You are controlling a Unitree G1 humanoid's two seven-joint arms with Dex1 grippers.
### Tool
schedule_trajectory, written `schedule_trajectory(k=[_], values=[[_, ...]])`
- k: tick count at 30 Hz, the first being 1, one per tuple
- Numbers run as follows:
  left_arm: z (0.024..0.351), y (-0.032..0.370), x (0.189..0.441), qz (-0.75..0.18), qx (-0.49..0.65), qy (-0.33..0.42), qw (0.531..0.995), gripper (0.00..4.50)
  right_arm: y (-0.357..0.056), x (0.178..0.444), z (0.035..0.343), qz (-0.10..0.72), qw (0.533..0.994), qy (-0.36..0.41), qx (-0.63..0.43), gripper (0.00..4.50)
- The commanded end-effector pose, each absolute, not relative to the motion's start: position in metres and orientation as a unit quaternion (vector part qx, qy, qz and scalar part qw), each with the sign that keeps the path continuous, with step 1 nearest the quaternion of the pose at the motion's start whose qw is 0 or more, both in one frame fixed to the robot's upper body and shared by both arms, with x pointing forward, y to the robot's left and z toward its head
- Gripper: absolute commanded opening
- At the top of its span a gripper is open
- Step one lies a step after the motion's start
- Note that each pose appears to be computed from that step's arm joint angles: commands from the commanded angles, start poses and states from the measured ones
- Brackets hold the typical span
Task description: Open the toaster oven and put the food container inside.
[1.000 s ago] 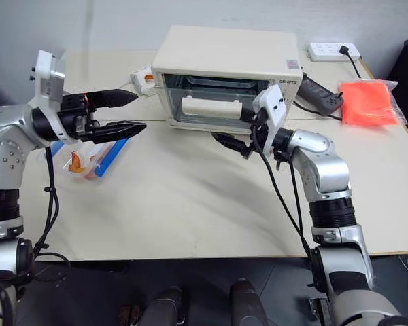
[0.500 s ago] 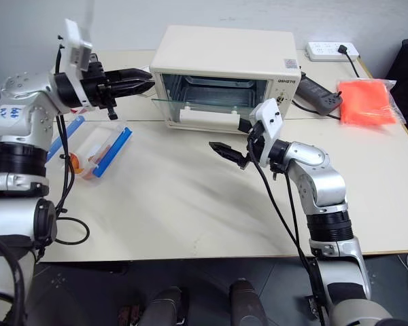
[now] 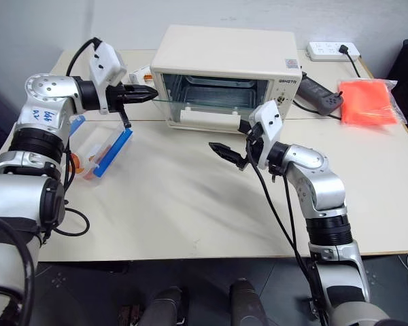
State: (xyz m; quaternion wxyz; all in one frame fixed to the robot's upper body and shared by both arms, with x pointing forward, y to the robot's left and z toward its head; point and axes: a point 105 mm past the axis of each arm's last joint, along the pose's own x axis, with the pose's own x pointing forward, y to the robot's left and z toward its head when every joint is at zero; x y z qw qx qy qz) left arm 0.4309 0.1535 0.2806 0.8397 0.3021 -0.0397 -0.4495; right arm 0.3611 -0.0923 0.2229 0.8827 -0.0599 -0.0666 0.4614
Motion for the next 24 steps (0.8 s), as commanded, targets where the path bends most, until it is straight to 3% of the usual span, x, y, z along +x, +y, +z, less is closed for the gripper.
schedule_trajectory(k=[1,12,20,24], values=[[0.286,0.145,0.429,-0.460,0.316,-0.056,0.828,0.03,-0.095,0.353,0.238,0.462,0.879,-0.093,-0.066,4.50],[0.273,0.130,0.427,-0.492,0.299,-0.048,0.816,0.03,-0.138,0.335,0.231,0.411,0.904,-0.067,-0.093,4.50],[0.240,0.117,0.418,-0.543,0.286,-0.021,0.789,0.03,-0.186,0.283,0.233,0.392,0.912,-0.012,-0.124,4.50],[0.212,0.103,0.414,-0.563,0.285,0.005,0.775,0.03,-0.196,0.254,0.252,0.406,0.904,-0.007,-0.130,4.50]])
